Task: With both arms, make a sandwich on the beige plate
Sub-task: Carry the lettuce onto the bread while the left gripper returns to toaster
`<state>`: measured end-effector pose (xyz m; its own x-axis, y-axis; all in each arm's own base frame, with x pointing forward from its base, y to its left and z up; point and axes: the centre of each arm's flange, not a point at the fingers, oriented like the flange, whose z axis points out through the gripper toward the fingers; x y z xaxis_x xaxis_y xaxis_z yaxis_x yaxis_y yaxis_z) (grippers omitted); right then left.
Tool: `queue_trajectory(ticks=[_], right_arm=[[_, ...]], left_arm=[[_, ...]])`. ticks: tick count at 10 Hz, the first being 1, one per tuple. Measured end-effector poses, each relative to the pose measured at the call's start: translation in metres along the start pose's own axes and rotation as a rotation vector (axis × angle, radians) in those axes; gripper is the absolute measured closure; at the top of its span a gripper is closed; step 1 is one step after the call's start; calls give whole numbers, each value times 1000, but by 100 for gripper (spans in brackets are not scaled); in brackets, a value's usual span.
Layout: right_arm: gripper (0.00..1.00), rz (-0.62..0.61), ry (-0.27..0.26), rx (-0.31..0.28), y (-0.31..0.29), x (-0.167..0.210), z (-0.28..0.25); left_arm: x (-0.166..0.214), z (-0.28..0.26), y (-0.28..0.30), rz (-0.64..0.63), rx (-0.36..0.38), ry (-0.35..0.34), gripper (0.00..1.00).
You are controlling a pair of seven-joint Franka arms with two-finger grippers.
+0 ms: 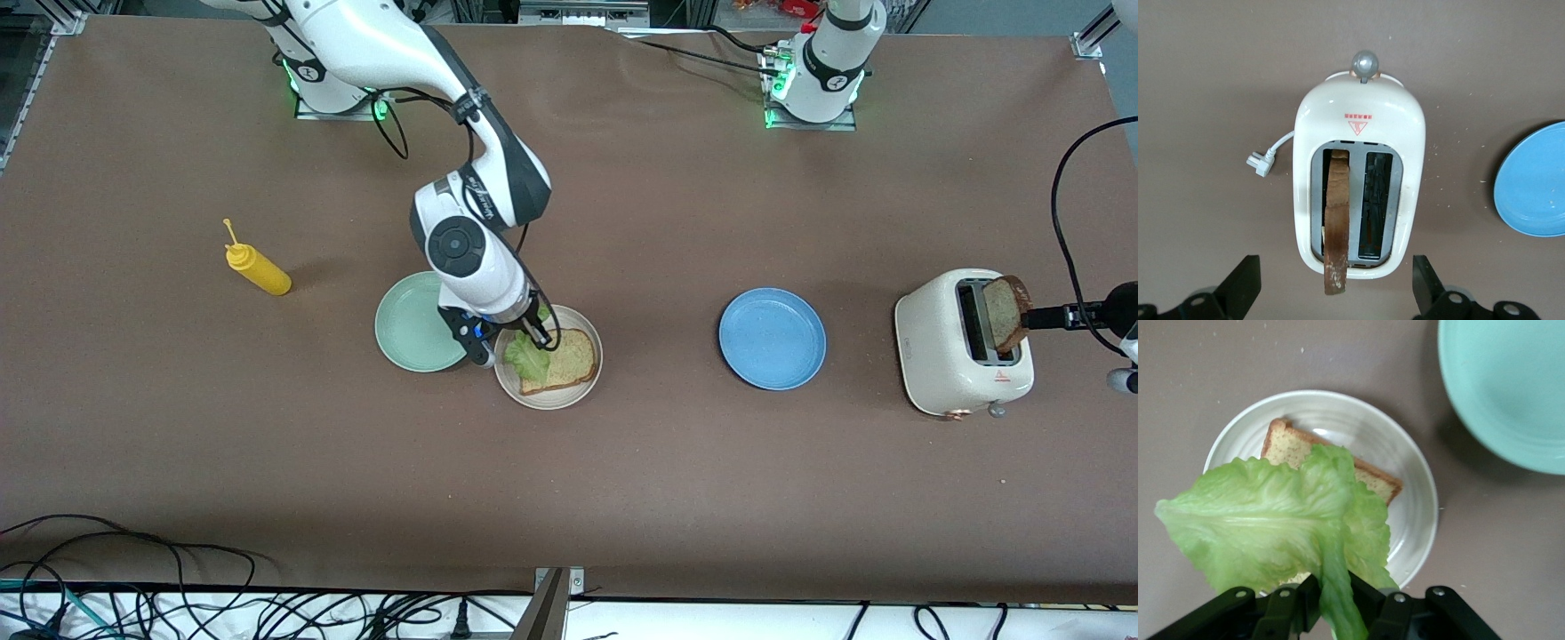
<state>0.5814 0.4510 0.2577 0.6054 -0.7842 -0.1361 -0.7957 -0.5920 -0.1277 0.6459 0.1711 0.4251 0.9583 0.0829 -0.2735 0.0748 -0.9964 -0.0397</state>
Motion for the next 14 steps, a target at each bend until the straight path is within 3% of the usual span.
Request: queue_trajectory(ticks=[1, 4, 5, 7, 9, 11, 12, 14], right_arm=[[91, -1, 7, 12, 0, -2, 8], [90, -4, 24, 6, 2, 4, 21], [85, -5, 26, 10, 1, 3, 21], [65, -10, 30, 32, -1, 0, 20], [36, -16, 37, 86, -6, -5, 17], [6, 20, 7, 125, -9, -9, 15], [0, 53, -23, 148, -13, -11, 10], [0, 112, -62, 205, -28, -14, -13]], left_arm=[[2, 8, -3, -3, 0, 10, 0], [-5, 20, -5, -3, 10, 136, 0], [-13, 24, -4, -3, 8, 150, 0], [-22, 30, -1, 0, 6, 162, 0], [-26, 43, 0, 2, 12, 220, 0], [-34, 56, 3, 4, 11, 240, 0], [-36, 56, 6, 7, 10, 241, 0], [-38, 55, 9, 13, 9, 243, 0]])
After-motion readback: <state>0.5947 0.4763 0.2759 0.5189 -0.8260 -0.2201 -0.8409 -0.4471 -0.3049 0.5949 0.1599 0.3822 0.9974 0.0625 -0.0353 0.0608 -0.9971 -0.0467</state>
